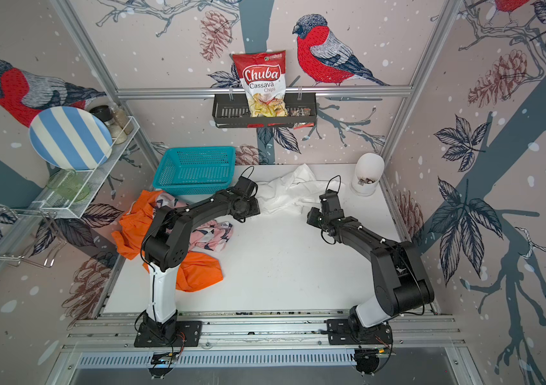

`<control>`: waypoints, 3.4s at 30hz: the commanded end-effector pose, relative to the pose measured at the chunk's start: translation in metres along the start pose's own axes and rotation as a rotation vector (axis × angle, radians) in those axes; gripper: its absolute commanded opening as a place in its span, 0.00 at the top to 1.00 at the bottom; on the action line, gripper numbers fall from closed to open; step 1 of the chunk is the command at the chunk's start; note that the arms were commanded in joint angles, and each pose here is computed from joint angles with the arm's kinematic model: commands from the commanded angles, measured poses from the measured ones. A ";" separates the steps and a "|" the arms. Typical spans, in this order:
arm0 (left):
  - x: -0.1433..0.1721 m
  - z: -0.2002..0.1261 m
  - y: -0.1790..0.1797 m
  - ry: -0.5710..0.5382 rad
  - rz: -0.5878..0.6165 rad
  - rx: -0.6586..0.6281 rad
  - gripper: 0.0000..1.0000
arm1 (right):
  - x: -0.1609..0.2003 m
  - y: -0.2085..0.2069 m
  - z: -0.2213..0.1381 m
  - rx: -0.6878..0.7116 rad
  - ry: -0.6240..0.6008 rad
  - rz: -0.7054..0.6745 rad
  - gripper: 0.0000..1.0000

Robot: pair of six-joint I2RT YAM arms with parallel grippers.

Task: Roll up the shorts
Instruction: Flatten out the shorts at the center of the board.

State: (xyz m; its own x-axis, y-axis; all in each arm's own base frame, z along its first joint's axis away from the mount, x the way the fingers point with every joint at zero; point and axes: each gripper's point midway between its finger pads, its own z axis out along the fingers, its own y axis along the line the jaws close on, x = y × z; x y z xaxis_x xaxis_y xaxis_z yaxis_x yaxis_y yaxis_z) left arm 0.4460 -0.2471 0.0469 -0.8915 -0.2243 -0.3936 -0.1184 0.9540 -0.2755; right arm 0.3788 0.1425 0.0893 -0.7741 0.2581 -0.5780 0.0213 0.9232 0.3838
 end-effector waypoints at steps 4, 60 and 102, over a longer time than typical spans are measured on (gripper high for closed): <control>0.010 0.009 0.005 0.011 0.086 -0.122 0.51 | -0.002 -0.006 -0.009 0.028 -0.018 -0.025 0.51; 0.063 -0.046 0.069 0.034 0.118 -0.161 1.00 | 0.004 -0.056 -0.011 0.089 0.041 0.026 0.35; 0.085 -0.078 0.103 0.025 0.070 -0.136 1.00 | -0.109 -0.067 0.121 -0.003 0.115 0.338 0.48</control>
State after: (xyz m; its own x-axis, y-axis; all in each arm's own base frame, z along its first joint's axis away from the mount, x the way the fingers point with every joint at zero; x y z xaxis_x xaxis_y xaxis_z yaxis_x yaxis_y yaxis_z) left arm 0.3248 -0.1539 0.0531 -0.9110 -0.1517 -0.3836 -0.1117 0.9859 -0.1245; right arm 0.5367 0.0802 0.0403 -0.7874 0.4982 -0.3630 0.2693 0.8077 0.5245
